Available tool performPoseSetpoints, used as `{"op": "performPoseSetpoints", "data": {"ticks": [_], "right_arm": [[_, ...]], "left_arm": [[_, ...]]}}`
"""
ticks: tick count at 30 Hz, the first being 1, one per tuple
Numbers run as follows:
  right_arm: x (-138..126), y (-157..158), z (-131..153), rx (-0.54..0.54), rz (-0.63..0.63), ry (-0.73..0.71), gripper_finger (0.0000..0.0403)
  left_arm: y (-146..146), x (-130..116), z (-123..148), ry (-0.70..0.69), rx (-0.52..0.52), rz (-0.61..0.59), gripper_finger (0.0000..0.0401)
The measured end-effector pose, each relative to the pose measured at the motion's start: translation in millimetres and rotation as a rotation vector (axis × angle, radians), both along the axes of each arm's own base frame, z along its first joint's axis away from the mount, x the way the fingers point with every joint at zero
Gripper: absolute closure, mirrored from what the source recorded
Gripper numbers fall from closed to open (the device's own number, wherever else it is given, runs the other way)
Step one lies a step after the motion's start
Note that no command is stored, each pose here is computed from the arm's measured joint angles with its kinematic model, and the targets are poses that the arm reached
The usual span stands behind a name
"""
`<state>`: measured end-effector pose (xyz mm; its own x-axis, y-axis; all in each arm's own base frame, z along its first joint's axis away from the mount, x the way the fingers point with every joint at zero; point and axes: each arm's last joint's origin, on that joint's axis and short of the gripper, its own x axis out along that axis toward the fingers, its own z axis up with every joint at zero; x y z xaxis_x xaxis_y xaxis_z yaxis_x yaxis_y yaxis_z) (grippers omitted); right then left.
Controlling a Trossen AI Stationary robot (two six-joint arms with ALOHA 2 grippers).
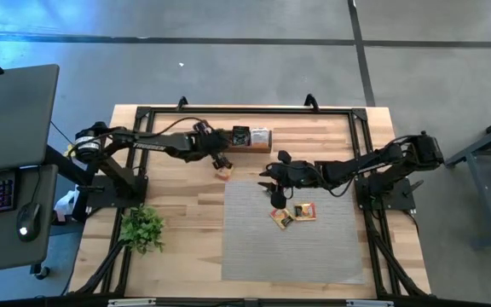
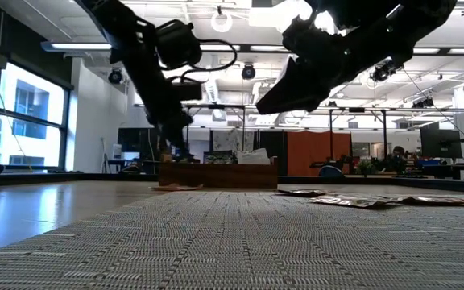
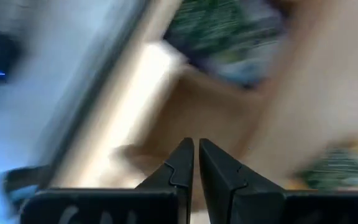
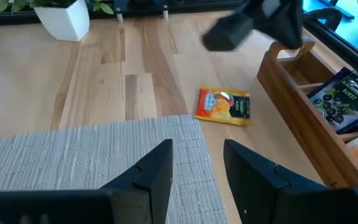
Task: Pick & Place Tea
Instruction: Put the orange tea bag into the left section of the wooden organizer
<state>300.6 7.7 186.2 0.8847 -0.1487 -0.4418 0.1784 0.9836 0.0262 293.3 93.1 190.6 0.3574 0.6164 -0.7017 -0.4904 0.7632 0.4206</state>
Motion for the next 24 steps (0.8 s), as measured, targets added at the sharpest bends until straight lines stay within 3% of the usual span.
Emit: {"op": "performPoseSetpoints", "data": {"ticks": [5, 11, 17, 21, 24], "right_arm": [[0, 0, -2, 0.017, -0.009, 0.009, 0.0263], [10, 0, -19, 0.027, -0.020, 0.007, 0.0263], [23, -1, -36, 0.031, -0.038, -0.063, 0.0263], [25, -10, -41, 0.116, -0.144, -0.085, 0.0263], [25, -18, -42, 0.173, -0.187, -0.088, 0.0263]], "left_arm": [[-12, 8, 4, -0.105, -0.315, -0.172, 0.0377], [-21, -1, 0, 0.011, -0.491, -0.224, 0.0359], [-24, -5, -6, 0.045, -0.493, -0.210, 0.0284], [-25, -6, -14, -0.005, -0.519, -0.172, 0.0242], [-28, -5, -25, -0.035, -0.520, -0.150, 0.0231]]}}
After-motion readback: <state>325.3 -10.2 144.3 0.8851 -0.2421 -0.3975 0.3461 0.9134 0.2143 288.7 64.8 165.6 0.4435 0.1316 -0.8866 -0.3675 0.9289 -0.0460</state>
